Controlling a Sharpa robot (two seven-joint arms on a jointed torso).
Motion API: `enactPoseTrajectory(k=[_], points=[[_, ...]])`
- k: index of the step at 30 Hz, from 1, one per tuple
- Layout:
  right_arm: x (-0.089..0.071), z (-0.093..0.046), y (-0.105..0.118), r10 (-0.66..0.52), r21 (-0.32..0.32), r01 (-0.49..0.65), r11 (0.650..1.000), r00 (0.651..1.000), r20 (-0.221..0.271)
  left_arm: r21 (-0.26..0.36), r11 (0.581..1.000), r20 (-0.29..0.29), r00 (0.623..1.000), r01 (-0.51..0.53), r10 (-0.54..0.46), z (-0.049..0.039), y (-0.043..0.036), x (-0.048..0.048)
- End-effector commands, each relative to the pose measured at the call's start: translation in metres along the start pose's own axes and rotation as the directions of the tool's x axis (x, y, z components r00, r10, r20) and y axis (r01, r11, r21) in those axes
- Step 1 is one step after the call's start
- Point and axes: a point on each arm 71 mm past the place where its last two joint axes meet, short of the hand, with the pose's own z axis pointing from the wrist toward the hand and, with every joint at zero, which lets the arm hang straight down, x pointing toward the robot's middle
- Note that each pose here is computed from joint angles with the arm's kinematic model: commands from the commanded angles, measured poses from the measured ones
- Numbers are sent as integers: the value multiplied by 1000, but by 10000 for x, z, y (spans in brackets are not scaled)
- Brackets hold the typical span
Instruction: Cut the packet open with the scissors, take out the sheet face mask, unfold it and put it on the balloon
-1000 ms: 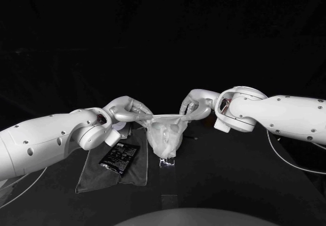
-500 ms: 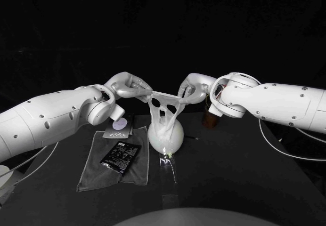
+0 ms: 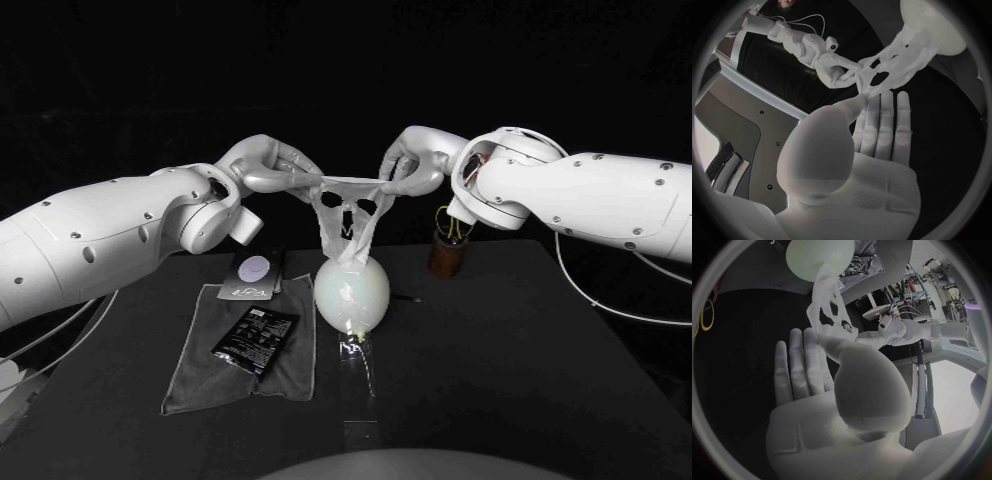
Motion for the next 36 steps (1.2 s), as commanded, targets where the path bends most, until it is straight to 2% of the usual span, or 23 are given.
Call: enactPoseTrajectory(k=[1,3,6,9,14,18,20,24,25,30,33,36], points=[[-5,-107,78,26,-33,-27,999,999,-31,29,999,-52,998,40,-38,-68,-104,70],[-8,-204,112,41,-45,-43,998,998,-45,35,998,-75,996,56,-53,-135,-154,113],[9,-421,175,78,-60,-83,995,994,-75,40,996,-112,991,78,-73,-287,-232,200],[25,-546,203,93,-65,-99,993,992,-90,40,995,-128,988,86,-81,-371,-265,243],[79,-798,264,117,-70,-127,989,985,-130,44,994,-172,981,101,-92,-559,-332,341],[115,-942,302,138,-69,-150,986,979,-152,42,993,-199,975,111,-100,-679,-354,394],[129,-1029,313,156,-61,-167,984,975,-161,38,992,-219,970,117,-106,-768,-361,418],[163,-1117,331,179,-50,-191,980,967,-181,34,992,-253,961,125,-112,-892,-366,456],[185,-1124,338,183,-48,-195,980,965,-190,29,991,-263,958,129,-117,-913,-354,478],[364,-1113,329,197,-22,-207,978,954,-225,-32,989,-307,941,142,-145,-964,-194,669],[473,-1095,304,202,-4,-209,978,950,-239,-73,987,-319,934,145,-161,-986,-60,783],[539,-1071,284,199,8,-204,979,948,-248,-95,986,-323,933,136,-160,-986,46,823]])
